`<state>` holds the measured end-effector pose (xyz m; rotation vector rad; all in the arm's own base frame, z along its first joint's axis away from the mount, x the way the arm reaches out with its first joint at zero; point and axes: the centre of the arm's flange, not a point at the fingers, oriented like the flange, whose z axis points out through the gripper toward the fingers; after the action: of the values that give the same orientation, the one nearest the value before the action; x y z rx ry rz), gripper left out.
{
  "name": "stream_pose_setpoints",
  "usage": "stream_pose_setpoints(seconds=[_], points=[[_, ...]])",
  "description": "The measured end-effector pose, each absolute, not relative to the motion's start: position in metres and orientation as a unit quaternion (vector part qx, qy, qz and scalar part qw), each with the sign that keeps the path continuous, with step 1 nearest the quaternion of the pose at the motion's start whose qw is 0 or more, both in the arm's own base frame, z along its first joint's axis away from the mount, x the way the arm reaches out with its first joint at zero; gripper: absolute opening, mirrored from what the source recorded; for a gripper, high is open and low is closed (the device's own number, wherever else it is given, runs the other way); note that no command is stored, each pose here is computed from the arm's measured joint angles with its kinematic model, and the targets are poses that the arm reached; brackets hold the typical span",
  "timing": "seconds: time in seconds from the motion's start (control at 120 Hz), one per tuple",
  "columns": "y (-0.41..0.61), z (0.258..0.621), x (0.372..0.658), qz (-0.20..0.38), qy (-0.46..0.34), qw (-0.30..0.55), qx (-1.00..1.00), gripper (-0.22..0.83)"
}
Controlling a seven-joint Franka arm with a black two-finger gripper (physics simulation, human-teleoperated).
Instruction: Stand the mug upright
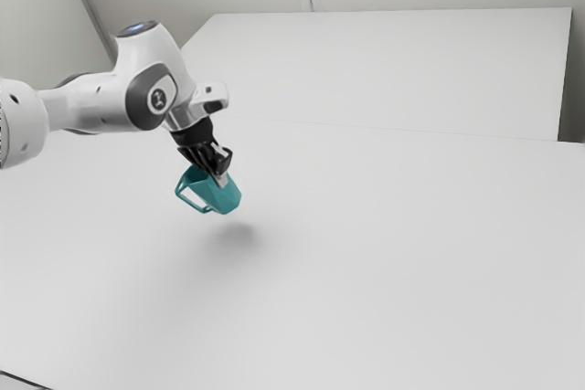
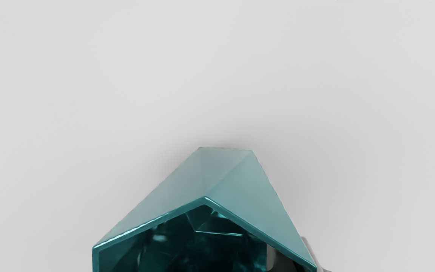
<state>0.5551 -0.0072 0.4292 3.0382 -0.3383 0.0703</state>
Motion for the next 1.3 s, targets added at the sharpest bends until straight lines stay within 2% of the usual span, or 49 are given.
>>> stream_pose_setpoints(seconds=[1.0, 1.167, 1.3], points=[[0.010, 0.367, 0.581, 0.009, -0.037, 0.017, 0.999, -0.17], [0.010, 0.366, 0.582, 0.012, -0.034, 0.018, 0.999, -0.14], [0.011, 0.368, 0.582, 0.015, -0.032, 0.019, 0.999, -0.05]])
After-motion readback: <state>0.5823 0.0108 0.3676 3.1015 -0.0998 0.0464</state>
